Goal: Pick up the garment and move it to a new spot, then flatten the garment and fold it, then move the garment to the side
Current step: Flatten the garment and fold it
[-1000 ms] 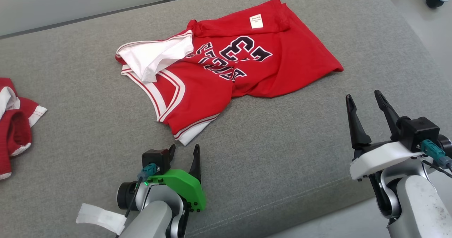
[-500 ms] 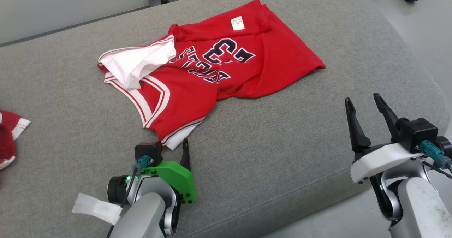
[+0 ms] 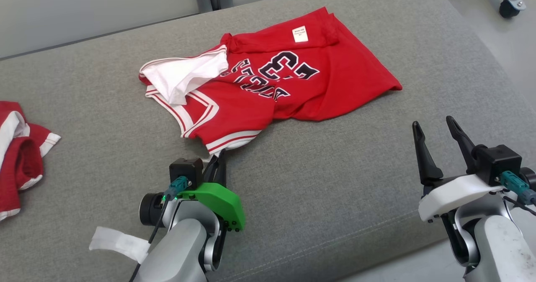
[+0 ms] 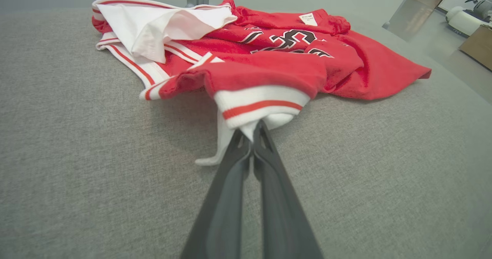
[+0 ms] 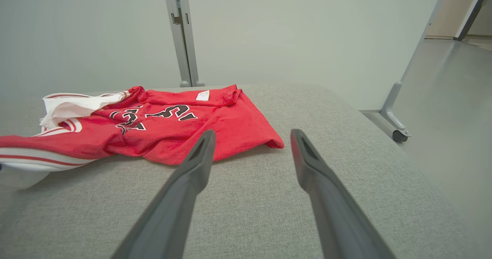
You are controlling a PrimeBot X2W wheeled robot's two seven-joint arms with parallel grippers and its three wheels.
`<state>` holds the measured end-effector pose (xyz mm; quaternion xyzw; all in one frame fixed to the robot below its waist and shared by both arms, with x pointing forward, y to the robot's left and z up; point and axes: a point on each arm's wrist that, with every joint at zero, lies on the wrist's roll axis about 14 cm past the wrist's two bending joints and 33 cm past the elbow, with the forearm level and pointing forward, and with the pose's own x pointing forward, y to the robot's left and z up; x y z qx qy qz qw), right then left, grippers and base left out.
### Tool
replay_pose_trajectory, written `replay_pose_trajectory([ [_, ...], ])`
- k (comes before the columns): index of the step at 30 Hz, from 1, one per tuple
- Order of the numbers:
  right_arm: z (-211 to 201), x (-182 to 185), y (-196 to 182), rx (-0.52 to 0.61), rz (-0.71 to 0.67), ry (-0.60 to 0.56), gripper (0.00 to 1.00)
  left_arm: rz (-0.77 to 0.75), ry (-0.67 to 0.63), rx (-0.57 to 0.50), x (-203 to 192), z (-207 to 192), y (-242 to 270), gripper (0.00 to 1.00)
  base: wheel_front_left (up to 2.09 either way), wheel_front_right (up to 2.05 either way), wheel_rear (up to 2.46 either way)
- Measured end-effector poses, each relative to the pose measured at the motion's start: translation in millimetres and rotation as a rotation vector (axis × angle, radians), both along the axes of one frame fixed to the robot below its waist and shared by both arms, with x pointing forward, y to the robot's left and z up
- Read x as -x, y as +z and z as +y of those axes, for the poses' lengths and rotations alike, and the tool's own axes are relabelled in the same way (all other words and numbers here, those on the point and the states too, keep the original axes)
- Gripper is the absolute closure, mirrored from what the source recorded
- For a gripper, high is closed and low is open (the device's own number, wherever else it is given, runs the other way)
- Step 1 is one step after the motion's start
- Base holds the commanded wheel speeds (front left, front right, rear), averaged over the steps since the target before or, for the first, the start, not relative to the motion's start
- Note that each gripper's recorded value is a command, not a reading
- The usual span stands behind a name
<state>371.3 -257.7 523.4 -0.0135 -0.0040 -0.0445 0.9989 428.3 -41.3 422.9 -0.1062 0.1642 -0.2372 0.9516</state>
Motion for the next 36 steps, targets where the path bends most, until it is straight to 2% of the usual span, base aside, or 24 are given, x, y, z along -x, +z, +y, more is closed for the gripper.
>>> replay_pose_trajectory([
  [7, 10, -1, 2, -0.008, -0.008, 0.028, 0.00, -0.066, 0.031, 0.031, 6, 23, 31, 1.00, 0.00, 0.00, 0.00],
  [14, 22, 0, 7, -0.016, -0.025, 0.058, 0.00, -0.068, 0.064, -0.002, 42, 62, 63, 1.00, 0.00, 0.00, 0.00],
  [18, 26, -2, 5, -0.020, -0.021, 0.071, 0.00, -0.034, 0.064, 0.024, 58, 69, 83, 1.00, 0.00, 0.00, 0.00],
  [19, 27, -2, 3, -0.021, -0.016, 0.072, 0.00, -0.030, 0.069, -0.006, 56, 74, 80, 1.00, 0.00, 0.00, 0.00],
  [23, 31, -7, 3, -0.023, -0.013, 0.082, 0.00, 0.081, 0.069, -0.004, 48, 73, 57, 1.00, 0.00, 0.00, 0.00],
  [29, 31, -14, 4, -0.016, -0.012, 0.089, 0.00, 0.225, 0.115, -0.078, 15, 90, 4, 1.00, 0.00, 0.00, 0.00],
  [32, 26, -17, 3, -0.008, -0.007, 0.080, 0.00, 0.251, 0.135, -0.145, -5, 100, -15, 1.00, 0.00, 0.00, 0.00],
  [36, 18, -18, -4, -0.001, 0.010, 0.059, 0.00, 0.283, 0.144, -0.158, -25, 99, -31, 1.00, 0.00, 0.00, 0.00],
])
